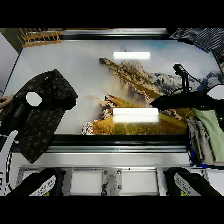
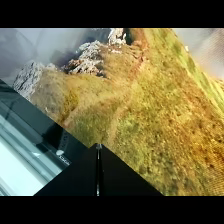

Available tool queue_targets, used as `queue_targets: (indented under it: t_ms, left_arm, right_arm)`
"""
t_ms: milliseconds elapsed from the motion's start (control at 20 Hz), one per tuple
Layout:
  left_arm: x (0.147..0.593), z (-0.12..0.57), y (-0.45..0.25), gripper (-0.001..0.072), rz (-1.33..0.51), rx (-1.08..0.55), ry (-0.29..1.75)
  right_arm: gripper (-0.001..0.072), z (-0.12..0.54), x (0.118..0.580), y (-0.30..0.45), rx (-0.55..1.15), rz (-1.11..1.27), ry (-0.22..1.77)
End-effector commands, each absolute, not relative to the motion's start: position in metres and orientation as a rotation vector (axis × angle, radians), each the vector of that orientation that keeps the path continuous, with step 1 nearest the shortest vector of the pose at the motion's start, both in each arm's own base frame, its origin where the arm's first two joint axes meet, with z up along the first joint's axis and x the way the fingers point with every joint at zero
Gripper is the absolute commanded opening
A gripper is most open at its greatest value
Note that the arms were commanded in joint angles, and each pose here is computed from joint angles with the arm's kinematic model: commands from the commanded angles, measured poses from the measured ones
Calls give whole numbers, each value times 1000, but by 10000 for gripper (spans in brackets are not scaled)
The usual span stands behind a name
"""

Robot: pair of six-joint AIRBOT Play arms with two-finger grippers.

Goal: Fold the clothes and pants, and hang the long-sleeved shirts on hangers.

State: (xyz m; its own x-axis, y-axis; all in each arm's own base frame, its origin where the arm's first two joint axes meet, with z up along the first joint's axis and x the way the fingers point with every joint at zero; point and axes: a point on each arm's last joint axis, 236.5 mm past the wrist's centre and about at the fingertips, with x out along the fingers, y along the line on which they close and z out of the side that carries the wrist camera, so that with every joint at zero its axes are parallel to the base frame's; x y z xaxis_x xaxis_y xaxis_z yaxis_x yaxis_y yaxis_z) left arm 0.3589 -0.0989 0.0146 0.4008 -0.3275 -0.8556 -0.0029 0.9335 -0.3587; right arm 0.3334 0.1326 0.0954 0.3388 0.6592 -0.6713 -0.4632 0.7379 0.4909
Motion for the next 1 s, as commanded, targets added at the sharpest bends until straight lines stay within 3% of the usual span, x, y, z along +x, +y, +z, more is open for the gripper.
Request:
queue_targets:
  t_ms: [0, 150, 200, 250, 300, 450, 600, 950]
  left_arm:
    - [362, 16, -99, 2, -208, -327, 1131]
    - [378, 23, -95, 2, -193, -326, 1057]
    - [383, 23, -90, 109, -183, -301, 1037]
    - [390, 24, -80, 592, -161, -247, 1004]
    - [399, 25, -63, 692, -124, -173, 967]
    - [416, 1, -15, 691, -17, -83, 967]
    - [418, -55, 15, 691, 54, -126, 1077]
    - [440, -111, 2, 691, 30, -110, 1196]
  right_arm:
    - [21, 95, 333, 133, 228, 740, 981]
    - [21, 96, 333, 133, 229, 740, 981]
    - [21, 95, 333, 133, 228, 740, 981]
    - [21, 96, 333, 133, 228, 740, 981]
    - [21, 95, 333, 133, 228, 740, 981]
    - [21, 95, 333, 133, 228, 740, 981]
    - [21, 96, 333, 133, 229, 740, 981]
    - [21, 96, 333, 133, 229, 740, 981]
